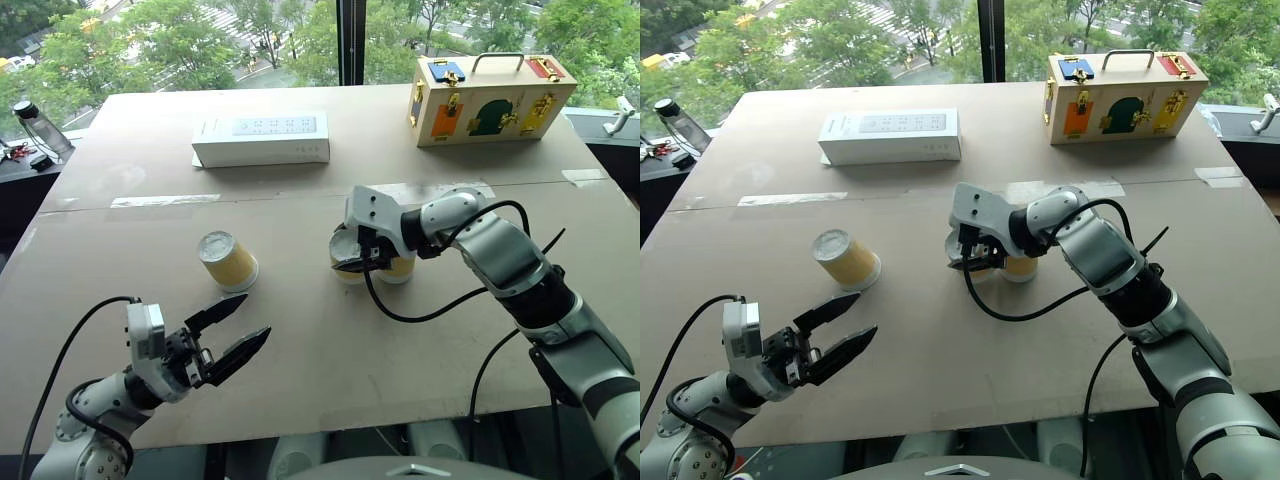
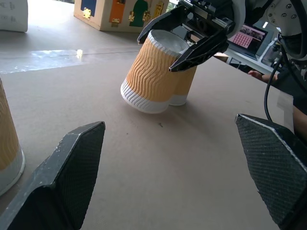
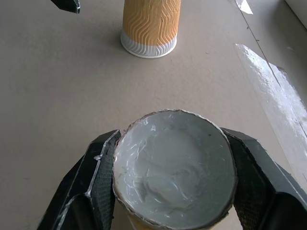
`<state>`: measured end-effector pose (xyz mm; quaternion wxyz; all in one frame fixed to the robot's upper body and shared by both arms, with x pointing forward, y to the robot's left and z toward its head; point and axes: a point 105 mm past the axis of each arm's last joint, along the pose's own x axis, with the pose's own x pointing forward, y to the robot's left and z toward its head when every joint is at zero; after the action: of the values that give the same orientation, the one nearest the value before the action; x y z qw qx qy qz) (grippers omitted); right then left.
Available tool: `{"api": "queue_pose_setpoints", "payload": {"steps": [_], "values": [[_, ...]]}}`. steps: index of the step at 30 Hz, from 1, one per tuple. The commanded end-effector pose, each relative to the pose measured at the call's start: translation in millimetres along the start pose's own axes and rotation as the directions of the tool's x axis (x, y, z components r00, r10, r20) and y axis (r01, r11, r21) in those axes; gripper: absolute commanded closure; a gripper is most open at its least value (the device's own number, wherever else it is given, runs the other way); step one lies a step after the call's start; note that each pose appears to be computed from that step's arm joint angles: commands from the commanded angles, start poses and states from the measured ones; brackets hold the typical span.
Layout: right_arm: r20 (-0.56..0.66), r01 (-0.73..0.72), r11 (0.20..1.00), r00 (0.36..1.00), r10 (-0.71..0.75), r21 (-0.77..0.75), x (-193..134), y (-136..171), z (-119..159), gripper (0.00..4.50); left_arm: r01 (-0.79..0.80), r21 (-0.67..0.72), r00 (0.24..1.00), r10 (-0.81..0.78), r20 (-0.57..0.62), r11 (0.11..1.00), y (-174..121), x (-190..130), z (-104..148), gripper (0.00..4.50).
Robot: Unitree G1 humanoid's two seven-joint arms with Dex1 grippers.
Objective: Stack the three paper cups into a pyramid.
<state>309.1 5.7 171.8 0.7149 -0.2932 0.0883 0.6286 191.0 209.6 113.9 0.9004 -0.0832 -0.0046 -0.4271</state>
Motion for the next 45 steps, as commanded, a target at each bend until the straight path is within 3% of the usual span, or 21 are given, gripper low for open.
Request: {"api": "queue_pose_setpoints", "payload": {"steps": [1, 4, 5, 9, 14, 19, 24, 29, 38, 45], "values": [[0.033, 0.0, 1.0, 0.999, 0.001, -0.014, -3, -2, 7, 1.62, 0.023, 0.02, 1.0, -0.023, 0.009, 1.0, -4, 2, 4, 0.0], [0.037, -0.004, 1.0, 0.999, 0.004, -0.007, -4, -4, 5, 0.21, 0.023, 0.022, 1.0, -0.023, 0.011, 0.999, -4, 3, 5, 0.0], [0.037, 0.003, 1.0, 0.999, -0.002, -0.012, -6, -5, 5, 0.03, 0.023, 0.023, 1.0, -0.023, 0.012, 0.999, -4, 3, 5, 0.0], [0.106, 0.036, 0.998, 0.994, -0.031, -0.045, -19, -8, 18, 0.03, 0.017, 0.024, 1.0, -0.018, 0.012, 1.0, -4, 3, 5, 0.0], [0.334, 0.043, 0.994, 0.942, -0.007, -0.099, -49, 2, 50, 0.03, -0.018, 0.019, 1.0, 0.017, 0.018, 1.0, -3, -5, 4, 0.0], [0.477, 0.094, 0.993, 0.878, -0.049, -0.07, -86, 20, 50, 0.03, -0.122, 0.015, 0.992, 0.122, 0.011, 0.992, 7, -27, 1, 0.0], [0.462, 0.193, 0.979, 0.863, -0.203, 0.068, -109, 38, 20, 0.03, -0.159, 0.031, 0.987, 0.158, 0.012, 0.987, 20, -30, 8, 0.0], [0.408, 0.232, 0.968, 0.877, -0.253, 0.101, -121, 67, -3, 0.03, -0.24, 0.068, 0.971, 0.24, 0.002, 0.968, 52, -35, 15, 0.0], [0.411, 0.329, 0.926, 0.83, -0.378, 0.186, -135, 87, -10, 0.03, -0.201, 0.127, 0.979, 0.203, 0.001, 0.971, 93, -3, 40, 0.0], [0.38, 0.377, 0.903, 0.82, -0.429, 0.206, -137, 89, -13, 0.03, -0.154, 0.178, 0.982, 0.171, -0.084, 0.972, 113, 20, 32, 0.0]]}}
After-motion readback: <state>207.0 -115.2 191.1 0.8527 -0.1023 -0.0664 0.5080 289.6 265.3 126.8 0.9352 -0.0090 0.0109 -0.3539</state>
